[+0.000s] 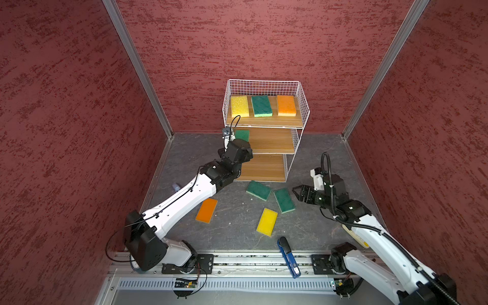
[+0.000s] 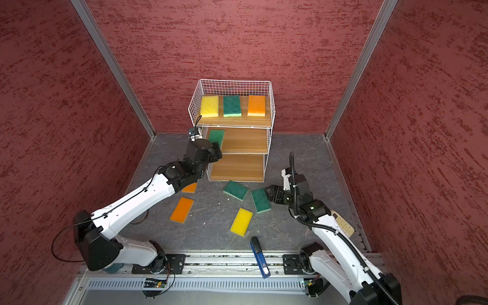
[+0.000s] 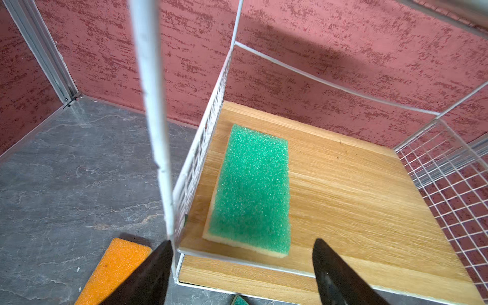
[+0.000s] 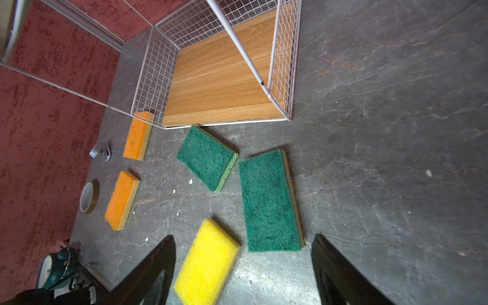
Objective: Place and organize the cleaning sponges onto the shelf
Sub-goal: 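Lower the bright green sponge onto the middle shelf and open the left gripper, then draw the left gripper back out of the middle shelf, then lower the right gripper toward the dark green sponge while the left gripper withdraws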
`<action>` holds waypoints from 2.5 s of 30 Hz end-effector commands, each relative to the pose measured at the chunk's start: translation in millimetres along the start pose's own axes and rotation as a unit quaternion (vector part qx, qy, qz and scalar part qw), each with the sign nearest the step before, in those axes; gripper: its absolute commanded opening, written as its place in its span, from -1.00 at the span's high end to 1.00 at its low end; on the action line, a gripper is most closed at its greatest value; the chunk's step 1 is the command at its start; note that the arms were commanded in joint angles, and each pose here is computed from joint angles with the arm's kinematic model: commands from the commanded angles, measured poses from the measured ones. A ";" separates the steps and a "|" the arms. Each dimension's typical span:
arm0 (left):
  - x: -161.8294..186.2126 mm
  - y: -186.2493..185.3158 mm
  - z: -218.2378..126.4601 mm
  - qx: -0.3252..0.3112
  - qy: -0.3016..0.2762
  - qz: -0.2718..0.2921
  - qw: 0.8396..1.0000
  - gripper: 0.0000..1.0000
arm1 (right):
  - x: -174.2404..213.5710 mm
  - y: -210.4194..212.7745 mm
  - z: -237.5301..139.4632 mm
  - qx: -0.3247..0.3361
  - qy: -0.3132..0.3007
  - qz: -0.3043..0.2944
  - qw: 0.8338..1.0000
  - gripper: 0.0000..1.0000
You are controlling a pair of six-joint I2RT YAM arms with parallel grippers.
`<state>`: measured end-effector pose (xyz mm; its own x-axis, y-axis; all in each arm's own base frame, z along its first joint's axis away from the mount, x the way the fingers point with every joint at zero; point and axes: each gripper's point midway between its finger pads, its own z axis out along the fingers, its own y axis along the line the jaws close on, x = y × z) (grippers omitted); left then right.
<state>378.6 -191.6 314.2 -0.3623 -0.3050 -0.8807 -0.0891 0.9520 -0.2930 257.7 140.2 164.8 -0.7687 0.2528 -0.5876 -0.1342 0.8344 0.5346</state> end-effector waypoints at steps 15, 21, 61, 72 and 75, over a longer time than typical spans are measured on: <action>29.0 3.0 -12.5 0.095 0.062 -0.047 0.992 0.78 | -9.7 11.1 -6.5 -0.026 -0.023 0.005 0.999 -0.61; 27.2 1.4 -0.7 0.113 0.064 -0.070 0.989 1.00 | -9.2 10.5 -5.1 -0.026 -0.023 0.006 0.999 -0.61; 22.3 -10.7 25.8 0.125 0.054 -0.088 0.987 1.00 | -4.5 5.8 5.7 -0.020 -0.008 -0.002 1.000 -0.60; 22.8 -18.4 26.4 0.141 0.039 -0.106 0.984 1.00 | -1.1 4.1 5.9 -0.020 -0.006 0.001 1.000 -0.60; 20.9 -17.7 25.4 0.141 0.030 -0.109 0.984 1.00 | 0.7 2.8 6.0 -0.019 -0.005 0.002 1.000 -0.60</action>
<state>394.6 -214.4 286.3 -0.4481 -0.4710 -0.7599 0.0746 0.8273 -0.5568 259.8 143.7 159.9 -0.7752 0.2640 -0.5739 -0.1292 0.8230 0.5531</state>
